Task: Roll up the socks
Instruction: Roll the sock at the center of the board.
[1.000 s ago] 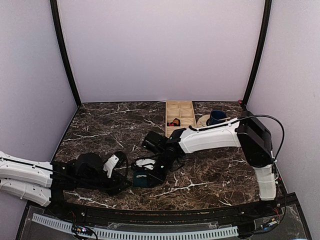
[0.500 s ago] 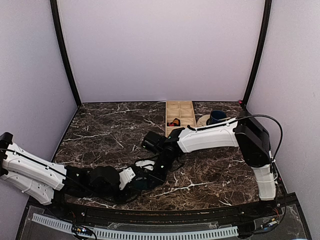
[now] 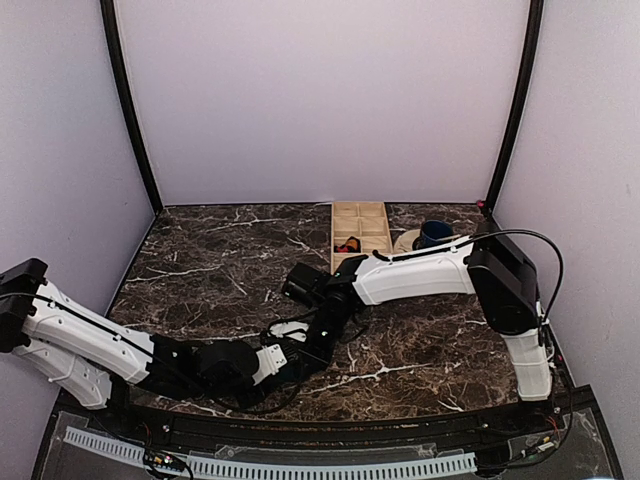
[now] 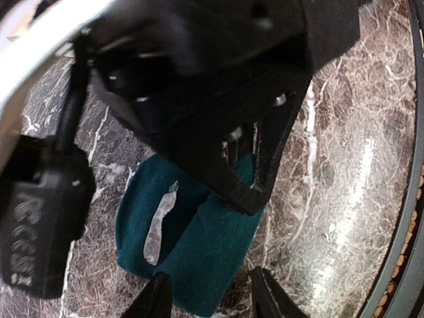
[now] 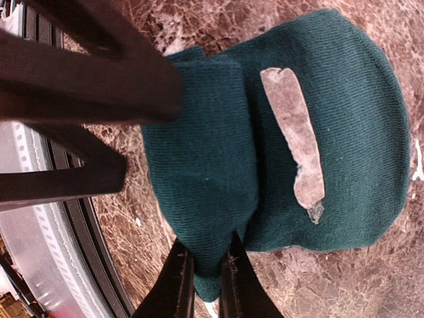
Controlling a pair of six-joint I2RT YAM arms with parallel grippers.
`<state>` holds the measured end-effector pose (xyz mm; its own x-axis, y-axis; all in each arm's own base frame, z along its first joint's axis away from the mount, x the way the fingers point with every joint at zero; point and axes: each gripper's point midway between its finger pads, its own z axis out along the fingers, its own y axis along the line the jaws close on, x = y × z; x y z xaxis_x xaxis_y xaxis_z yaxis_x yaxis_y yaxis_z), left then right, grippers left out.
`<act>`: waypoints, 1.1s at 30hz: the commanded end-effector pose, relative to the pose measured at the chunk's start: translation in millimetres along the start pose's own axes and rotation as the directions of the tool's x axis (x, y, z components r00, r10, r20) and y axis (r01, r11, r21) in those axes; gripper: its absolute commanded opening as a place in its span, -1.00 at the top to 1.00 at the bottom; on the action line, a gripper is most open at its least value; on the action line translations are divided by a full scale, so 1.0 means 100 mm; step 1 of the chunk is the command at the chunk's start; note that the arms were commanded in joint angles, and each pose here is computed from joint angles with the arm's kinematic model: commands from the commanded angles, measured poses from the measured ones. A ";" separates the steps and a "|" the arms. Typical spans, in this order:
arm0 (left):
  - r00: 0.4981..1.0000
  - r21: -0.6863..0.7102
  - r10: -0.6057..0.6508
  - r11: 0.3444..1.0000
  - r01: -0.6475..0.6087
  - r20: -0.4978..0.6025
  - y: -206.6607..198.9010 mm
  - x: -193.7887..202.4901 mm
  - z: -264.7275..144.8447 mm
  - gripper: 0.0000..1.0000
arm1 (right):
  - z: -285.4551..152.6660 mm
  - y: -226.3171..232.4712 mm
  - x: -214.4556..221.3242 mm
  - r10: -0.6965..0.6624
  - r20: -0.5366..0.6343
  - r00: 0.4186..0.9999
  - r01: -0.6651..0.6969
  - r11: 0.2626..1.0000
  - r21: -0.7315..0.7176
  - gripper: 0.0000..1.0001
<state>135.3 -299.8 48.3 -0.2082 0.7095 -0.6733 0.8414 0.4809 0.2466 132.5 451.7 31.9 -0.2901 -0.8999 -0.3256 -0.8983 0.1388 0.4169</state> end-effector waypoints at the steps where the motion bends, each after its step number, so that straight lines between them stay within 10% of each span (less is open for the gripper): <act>1: 0.998 -0.009 0.064 0.998 -0.064 0.004 -0.02 -0.10 0.05 0.11 | 0.05 -0.01 0.07 0.006 -0.032 0.999 -0.007 1.000 -0.026 0.83; 33: 0.978 -0.045 0.099 0.993 -0.109 -0.182 -0.05 0.12 0.31 0.23 | 0.02 0.02 0.11 -0.009 -0.036 0.999 0.007 0.998 -0.056 0.83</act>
<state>138.3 -329.7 31.6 -0.1444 0.8004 -0.5819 0.8665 0.3862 0.3162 131.8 446.3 31.0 -0.2740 -0.9065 -0.3213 -0.8875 0.1096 0.4477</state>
